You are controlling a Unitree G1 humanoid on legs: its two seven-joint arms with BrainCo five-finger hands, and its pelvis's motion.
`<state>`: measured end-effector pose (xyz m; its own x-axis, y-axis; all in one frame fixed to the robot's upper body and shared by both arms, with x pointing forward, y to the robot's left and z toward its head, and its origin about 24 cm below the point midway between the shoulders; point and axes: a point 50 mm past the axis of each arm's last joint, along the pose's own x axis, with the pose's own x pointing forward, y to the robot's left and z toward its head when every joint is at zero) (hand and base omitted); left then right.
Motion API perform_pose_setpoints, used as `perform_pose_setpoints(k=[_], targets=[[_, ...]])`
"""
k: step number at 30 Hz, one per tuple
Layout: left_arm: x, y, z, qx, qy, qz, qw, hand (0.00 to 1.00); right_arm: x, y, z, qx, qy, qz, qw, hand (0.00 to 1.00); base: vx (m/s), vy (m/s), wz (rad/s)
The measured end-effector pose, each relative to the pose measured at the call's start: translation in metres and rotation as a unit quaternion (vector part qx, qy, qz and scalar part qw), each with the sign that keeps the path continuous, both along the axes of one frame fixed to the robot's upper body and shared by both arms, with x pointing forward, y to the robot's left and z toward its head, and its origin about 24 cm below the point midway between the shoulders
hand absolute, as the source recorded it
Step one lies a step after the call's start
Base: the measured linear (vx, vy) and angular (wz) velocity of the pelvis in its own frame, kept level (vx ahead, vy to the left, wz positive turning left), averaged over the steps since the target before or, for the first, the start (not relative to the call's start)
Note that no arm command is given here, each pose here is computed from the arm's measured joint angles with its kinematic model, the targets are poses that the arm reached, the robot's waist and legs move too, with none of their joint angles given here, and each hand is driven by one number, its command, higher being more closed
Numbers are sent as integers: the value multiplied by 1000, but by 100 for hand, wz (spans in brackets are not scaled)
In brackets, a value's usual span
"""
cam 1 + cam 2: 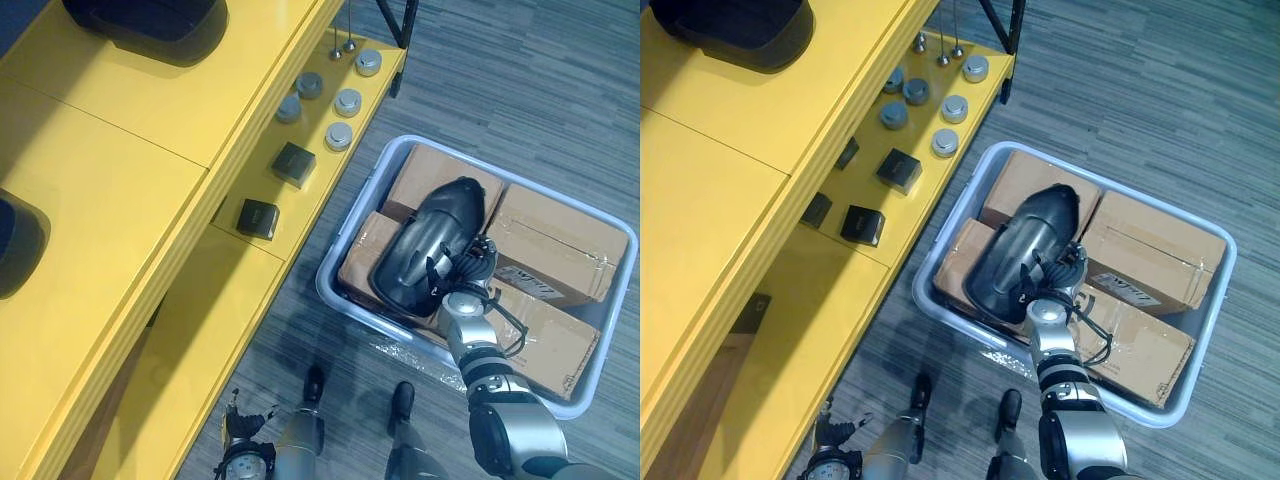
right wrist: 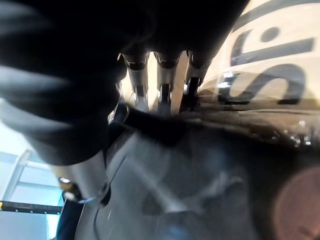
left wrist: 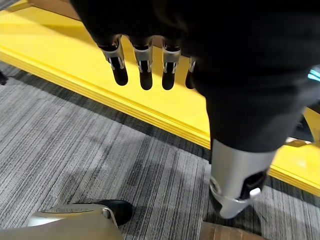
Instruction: Walk over and take plastic housings, then place them on the shelf
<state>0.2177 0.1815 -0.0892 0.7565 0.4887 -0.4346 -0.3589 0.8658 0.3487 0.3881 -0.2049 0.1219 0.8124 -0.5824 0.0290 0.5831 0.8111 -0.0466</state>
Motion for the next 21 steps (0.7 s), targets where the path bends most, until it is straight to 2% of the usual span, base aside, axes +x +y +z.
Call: perform_pose_setpoints(k=[8, 14, 17, 21], targets=[[-2, 2, -2, -7, 11, 1, 1000, 0, 8, -29, 2, 49, 54, -15, 997, 100, 15, -25, 6], [-3, 2, -3, -12, 13, -7, 1000, 0, 6, -44, 2, 48, 80, -17, 995, 100, 30, 11, 12], [-2, 2, 4, -16, -9, -8, 1000, 0, 10, -40, 16, -18, 71, -2, 997, 100, -4, 10, -1], [13, -3, 55, -27, -146, -14, 989, 0, 3, -35, 59, -201, -1, 19, 979, 100, 0, 0, 0]])
